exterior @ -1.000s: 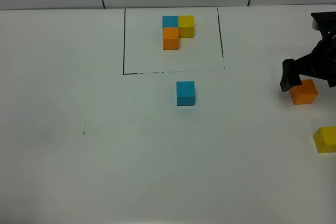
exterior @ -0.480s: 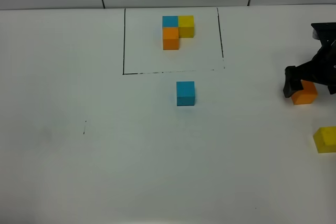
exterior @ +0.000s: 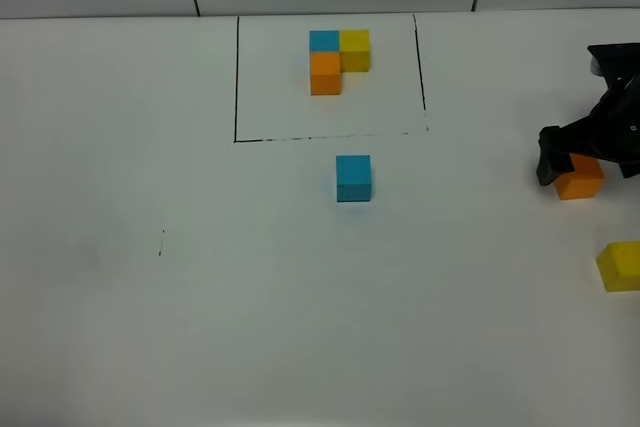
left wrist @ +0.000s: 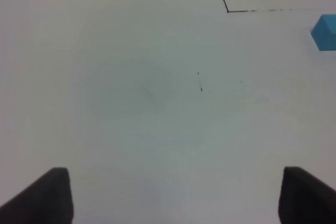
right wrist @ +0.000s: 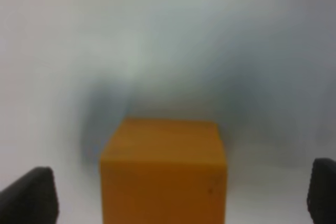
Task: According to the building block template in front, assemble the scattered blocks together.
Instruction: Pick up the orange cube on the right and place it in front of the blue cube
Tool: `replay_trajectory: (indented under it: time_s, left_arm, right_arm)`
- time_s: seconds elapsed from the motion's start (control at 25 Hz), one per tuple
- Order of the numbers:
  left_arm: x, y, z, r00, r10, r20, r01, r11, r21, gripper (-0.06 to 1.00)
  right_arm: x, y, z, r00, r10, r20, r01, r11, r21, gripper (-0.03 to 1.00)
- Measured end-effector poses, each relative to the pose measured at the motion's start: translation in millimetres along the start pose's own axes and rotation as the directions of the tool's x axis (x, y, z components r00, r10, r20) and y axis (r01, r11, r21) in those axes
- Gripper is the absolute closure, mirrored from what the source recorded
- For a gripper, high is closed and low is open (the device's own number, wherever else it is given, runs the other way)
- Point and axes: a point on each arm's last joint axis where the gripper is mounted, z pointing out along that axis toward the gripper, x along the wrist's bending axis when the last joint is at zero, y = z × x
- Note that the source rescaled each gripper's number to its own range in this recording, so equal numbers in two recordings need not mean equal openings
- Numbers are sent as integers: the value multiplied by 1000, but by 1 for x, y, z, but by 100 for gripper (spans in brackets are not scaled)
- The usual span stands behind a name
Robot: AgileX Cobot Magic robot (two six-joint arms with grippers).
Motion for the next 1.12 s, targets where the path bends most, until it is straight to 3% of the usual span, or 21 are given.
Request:
replay_trajectory:
  time_s: [0.4,0.52,0.68,0.8,0.88,0.92,1.12]
  left_arm:
    - [0,0,0,1000,0,0,0,1000,0,25]
    - [0,0,0,1000,0,0,0,1000,0,25]
    - [0,0,0,1000,0,0,0,1000,1,25]
    - [0,0,0,1000,0,0,0,1000,1,25]
    - [0,0,0,1000,0,0,0,1000,1,25]
    - [0,0,0,1000,0,0,0,1000,1,25]
    - [0,0,0,1000,0,0,0,1000,1,25]
  right_arm:
    - [5,1,0,1000,-12,0,12,1000,-5,11]
    - [5,1,0,1000,-10,0,10,1000,-5,18]
    - [5,1,0,1000,-6,0,6,1000,-5,40]
    - [5,1,0,1000,-4,0,4,1000,-5,67]
    - [5,1,0,1000,-1,0,1,1000,-5,91]
    - [5,1,0,1000,0,0,0,1000,-5,95]
    - [5,1,0,1000,3,0,-3,1000,-5,95]
